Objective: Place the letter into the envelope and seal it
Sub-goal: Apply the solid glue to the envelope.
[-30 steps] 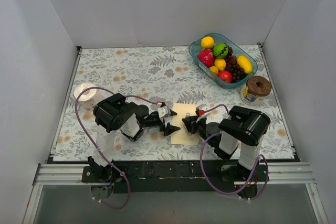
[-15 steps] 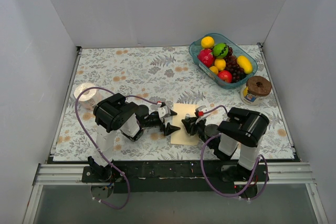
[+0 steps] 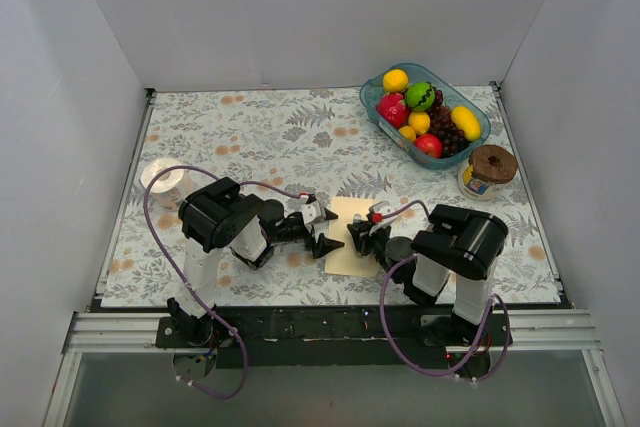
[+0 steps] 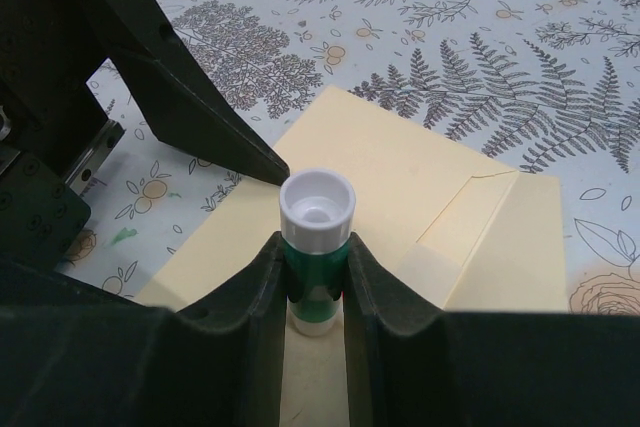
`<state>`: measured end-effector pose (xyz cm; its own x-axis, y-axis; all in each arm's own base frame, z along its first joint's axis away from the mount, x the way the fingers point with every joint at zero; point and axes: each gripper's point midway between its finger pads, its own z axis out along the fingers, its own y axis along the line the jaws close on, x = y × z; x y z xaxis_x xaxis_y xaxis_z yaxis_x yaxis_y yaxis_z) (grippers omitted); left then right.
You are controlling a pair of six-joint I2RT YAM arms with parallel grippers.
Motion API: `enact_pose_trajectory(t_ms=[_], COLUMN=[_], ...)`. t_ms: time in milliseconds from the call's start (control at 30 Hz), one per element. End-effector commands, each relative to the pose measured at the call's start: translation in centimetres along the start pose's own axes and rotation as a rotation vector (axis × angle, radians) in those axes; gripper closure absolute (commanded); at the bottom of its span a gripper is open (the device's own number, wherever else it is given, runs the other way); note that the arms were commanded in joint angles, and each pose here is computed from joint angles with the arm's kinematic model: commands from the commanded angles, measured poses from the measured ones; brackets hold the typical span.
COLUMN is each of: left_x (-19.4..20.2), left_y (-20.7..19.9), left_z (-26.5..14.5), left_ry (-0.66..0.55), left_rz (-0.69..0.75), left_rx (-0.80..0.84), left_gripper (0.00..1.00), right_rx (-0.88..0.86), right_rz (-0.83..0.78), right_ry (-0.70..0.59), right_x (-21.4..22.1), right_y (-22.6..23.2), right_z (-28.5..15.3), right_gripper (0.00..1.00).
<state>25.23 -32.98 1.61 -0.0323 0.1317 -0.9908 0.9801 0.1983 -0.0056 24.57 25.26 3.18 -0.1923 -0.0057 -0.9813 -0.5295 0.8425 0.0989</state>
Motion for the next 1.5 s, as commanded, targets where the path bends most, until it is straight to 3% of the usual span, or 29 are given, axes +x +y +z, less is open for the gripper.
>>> enact_pose_trajectory(t_ms=[0,1100,1467], left_x=[9.6,9.5,9.5], left_y=[-1.4,-1.2,-1.1], left_z=[-3.1,-3.1,-3.1], left_ry=[0.308,0.305,0.301], left_rz=[-0.225,-0.246,-0.244], left_rx=[-0.083,-0.088,-0.09], left_gripper=[0.21,0.21,0.21], right_rx=[0.067,-0.074,-0.031], right_rz=[-0.018,0.056,0.048], right_ry=[-0.167,-0.063,-0.028], right_x=[-3.4,-0.6,0.4], right_y=[-1.6,1.5,0.4], right_z=[-0.2,-3.6,-4.8], right_gripper=[0.99,0.99,0.99])
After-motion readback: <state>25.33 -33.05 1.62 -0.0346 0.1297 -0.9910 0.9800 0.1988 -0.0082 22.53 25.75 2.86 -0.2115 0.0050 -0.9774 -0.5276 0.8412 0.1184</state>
